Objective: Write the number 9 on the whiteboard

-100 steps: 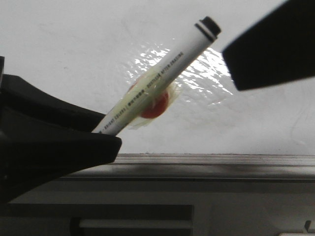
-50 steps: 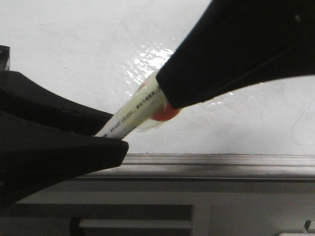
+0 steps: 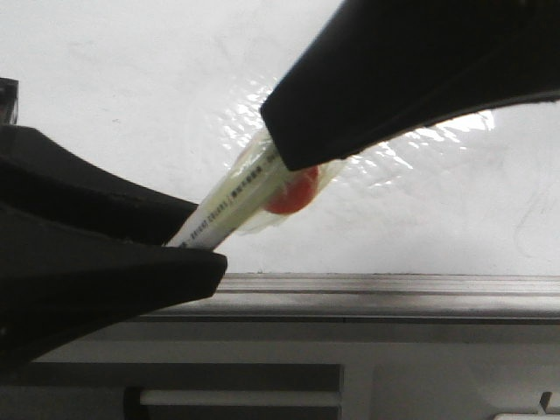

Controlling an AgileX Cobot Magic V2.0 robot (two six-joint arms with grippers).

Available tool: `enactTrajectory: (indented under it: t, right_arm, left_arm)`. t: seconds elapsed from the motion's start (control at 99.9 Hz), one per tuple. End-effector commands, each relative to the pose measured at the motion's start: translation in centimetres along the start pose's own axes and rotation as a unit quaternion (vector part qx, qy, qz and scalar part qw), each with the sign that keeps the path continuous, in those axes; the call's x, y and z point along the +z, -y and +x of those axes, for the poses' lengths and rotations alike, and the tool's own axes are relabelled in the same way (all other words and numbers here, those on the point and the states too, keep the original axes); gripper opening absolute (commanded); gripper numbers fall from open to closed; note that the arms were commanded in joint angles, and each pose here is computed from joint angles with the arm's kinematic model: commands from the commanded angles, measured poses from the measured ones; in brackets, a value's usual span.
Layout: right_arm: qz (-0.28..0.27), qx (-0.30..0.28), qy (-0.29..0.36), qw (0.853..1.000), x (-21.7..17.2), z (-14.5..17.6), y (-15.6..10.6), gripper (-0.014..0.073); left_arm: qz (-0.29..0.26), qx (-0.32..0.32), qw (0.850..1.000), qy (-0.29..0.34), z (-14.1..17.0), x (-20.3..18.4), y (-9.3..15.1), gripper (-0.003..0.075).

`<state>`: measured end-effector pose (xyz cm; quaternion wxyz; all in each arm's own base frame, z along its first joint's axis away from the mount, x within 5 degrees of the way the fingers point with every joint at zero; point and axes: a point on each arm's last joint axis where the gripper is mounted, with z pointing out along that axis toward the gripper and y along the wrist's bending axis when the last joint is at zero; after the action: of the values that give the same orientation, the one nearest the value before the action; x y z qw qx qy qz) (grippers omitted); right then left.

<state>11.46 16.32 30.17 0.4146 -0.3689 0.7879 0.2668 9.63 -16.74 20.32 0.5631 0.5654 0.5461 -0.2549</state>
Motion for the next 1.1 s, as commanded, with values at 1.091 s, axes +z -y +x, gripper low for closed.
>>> enactTrajectory:
  t: [1.091]
  right_arm:
    - [0.125, 0.062, 0.077, 0.987, -1.4, -6.3, 5.9, -0.0048]
  left_arm:
    - [-0.181, -0.121, 0.965, 0.144, -5.1, -5.4, -3.5, 0.0242]
